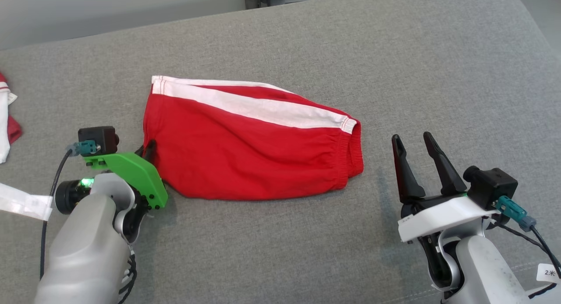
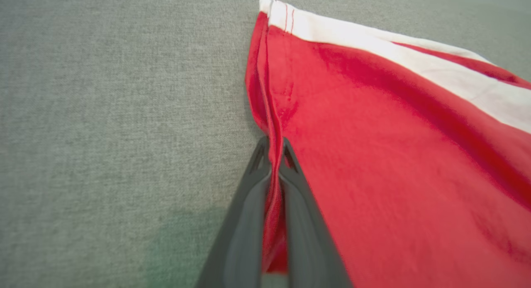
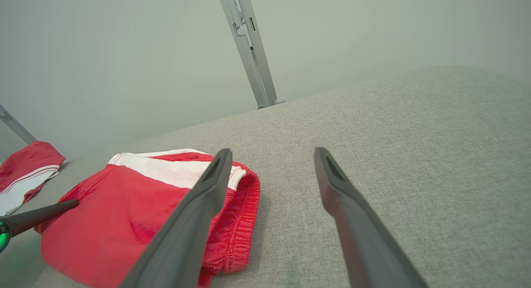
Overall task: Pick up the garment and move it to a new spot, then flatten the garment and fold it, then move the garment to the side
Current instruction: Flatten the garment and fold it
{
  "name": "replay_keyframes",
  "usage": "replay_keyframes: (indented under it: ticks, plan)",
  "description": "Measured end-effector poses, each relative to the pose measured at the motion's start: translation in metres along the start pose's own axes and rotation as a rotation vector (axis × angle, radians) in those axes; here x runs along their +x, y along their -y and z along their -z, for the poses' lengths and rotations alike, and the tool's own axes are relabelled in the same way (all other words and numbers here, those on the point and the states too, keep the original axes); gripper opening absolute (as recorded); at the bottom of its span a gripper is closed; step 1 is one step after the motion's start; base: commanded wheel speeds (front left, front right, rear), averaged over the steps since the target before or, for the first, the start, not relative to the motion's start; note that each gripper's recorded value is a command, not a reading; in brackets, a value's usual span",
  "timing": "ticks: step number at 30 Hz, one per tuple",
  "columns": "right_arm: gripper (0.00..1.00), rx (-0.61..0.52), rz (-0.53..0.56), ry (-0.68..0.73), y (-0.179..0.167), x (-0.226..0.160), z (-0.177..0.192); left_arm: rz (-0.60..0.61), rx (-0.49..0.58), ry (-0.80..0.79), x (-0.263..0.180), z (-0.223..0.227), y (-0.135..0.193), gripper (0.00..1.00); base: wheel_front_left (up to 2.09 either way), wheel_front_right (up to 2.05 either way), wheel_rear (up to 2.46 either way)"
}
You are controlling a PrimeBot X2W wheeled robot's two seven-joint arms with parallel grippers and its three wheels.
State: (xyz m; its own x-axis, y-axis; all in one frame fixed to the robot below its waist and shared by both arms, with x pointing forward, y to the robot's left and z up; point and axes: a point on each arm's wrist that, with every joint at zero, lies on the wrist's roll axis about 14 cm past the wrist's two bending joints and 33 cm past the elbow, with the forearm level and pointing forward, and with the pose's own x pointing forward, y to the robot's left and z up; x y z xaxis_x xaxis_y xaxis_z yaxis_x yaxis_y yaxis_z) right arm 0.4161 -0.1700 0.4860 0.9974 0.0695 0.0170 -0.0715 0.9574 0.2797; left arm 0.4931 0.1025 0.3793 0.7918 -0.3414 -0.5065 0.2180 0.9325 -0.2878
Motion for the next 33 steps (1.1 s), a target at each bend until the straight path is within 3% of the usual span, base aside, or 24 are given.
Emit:
replay_keyframes:
  ticks: [11, 22, 23, 24, 25, 33]
  plan:
    - [1.00, 0.012, -0.035, 0.009, -0.014, -0.001, -0.003, -0.063, -0.132, 0.082, -0.047, 0.019, -0.016, 0.00, 0.00, 0.00, 0.00]
    - [1.00, 0.007, -0.082, -0.013, -0.030, 0.002, 0.000, -0.101, -0.214, 0.146, -0.083, 0.023, -0.010, 0.00, 0.00, 0.00, 0.00]
    - [1.00, 0.004, -0.081, -0.018, -0.030, 0.002, 0.001, -0.105, -0.214, 0.145, -0.084, 0.023, -0.010, 0.03, 0.00, 0.00, 0.00]
    - [1.00, -0.002, -0.078, -0.021, -0.028, 0.002, 0.001, -0.102, -0.212, 0.160, -0.085, 0.020, -0.008, 0.36, 0.00, 0.00, 0.00]
    - [1.00, -0.005, -0.074, -0.025, -0.027, 0.002, 0.001, -0.090, -0.201, 0.181, -0.085, 0.015, -0.006, 1.00, 0.00, 0.00, 0.00]
    - [1.00, -0.057, -0.056, -0.123, -0.019, -0.004, 0.014, -0.088, -0.115, 0.370, -0.100, -0.019, -0.004, 1.00, 0.00, 0.00, 0.00]
